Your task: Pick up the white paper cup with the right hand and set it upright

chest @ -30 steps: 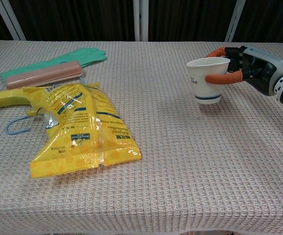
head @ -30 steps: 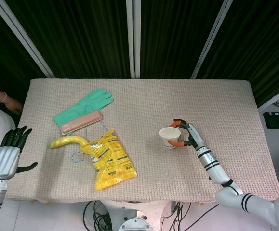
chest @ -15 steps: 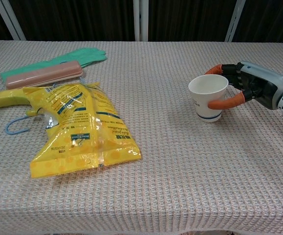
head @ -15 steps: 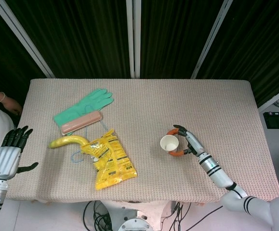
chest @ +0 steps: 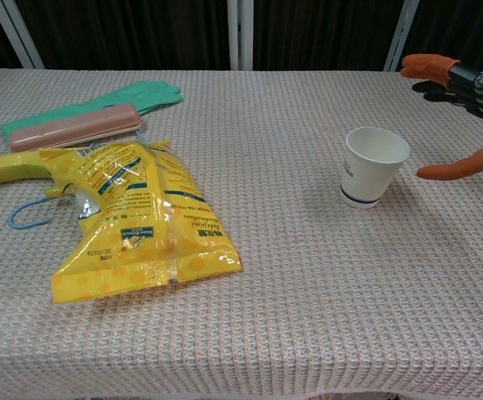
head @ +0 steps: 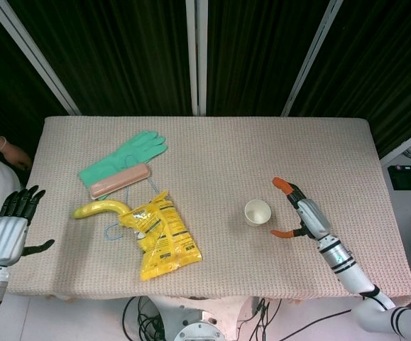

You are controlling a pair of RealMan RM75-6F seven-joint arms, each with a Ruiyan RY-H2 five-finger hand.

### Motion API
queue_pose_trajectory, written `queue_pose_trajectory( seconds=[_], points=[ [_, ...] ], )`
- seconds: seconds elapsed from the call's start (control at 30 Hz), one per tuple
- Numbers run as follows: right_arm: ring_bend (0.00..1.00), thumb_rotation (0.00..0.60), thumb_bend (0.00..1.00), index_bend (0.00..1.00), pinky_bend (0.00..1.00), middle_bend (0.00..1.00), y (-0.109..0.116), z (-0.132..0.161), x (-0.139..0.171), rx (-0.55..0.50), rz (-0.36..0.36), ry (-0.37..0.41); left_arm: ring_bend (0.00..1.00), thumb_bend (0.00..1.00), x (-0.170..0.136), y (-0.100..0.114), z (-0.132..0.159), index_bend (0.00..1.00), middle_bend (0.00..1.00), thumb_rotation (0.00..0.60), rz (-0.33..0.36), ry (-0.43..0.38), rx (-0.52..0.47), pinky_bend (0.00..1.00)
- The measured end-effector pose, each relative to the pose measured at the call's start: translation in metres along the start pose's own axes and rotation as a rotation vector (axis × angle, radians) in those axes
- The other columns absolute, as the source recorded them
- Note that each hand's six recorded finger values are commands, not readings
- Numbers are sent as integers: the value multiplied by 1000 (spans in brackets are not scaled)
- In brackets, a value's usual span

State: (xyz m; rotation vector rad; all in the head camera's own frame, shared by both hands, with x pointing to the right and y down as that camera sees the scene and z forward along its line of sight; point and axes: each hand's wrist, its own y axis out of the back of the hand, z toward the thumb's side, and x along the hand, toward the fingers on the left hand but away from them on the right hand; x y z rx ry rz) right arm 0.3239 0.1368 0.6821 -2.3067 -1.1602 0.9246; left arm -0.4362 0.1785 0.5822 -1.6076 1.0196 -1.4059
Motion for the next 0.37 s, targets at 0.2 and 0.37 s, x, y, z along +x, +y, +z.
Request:
queue_pose_trajectory(
  seconds=[0.2, 0.37],
  points=[
    [0, 600, 0, 0, 0, 0, 38, -3, 58, 423, -107, -134, 0, 61, -2, 3, 0, 18, 0, 600, 9, 0, -5, 0],
    [0, 600, 0, 0, 0, 0, 74, -5, 118, 672, -198, -339, 0, 60, -2, 2, 2, 18, 0, 600, 8, -9, 1, 0]
  ],
)
